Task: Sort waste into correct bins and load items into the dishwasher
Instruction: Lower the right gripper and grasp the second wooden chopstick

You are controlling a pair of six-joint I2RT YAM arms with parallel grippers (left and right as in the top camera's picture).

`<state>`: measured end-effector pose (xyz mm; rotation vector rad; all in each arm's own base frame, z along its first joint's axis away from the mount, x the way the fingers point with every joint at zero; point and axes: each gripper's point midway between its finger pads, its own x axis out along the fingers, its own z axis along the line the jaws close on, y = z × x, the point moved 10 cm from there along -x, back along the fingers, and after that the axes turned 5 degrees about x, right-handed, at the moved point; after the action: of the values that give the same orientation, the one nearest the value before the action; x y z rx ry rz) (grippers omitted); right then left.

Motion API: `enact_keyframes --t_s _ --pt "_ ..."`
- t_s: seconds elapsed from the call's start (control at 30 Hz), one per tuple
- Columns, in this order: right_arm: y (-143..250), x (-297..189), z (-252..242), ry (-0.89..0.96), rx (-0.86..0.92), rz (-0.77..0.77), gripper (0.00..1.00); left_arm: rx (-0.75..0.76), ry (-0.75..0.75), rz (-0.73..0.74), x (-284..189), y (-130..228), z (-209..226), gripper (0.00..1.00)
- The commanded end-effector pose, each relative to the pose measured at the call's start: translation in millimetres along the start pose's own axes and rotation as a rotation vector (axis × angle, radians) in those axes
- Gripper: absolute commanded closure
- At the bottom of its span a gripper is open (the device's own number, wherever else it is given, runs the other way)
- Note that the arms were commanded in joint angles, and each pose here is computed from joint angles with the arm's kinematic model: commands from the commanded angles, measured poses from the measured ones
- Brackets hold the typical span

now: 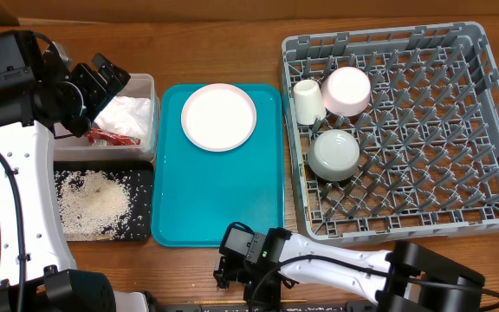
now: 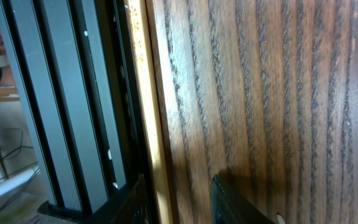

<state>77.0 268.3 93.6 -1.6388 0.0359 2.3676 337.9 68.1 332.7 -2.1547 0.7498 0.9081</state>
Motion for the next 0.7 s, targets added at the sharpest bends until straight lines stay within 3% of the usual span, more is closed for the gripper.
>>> enact_keyframes --t_s 0.0,0.2,0.4,0.67 --pt "29 29 6 -0.056 0.012 0.122 0.64 0.004 0.010 -0.030 -9 -2 -5 0.00" --pt "29 29 2 0.012 0.008 0.131 0.72 0.004 0.010 -0.030 -9 -2 -5 0.00" --pt "32 27 -10 0.167 -0.001 0.162 0.72 0.004 0.010 -0.030 -9 -2 -5 0.00" --pt "31 27 -10 0.170 -0.002 0.160 0.76 0.004 0.010 -0.030 -9 -2 -5 0.00"
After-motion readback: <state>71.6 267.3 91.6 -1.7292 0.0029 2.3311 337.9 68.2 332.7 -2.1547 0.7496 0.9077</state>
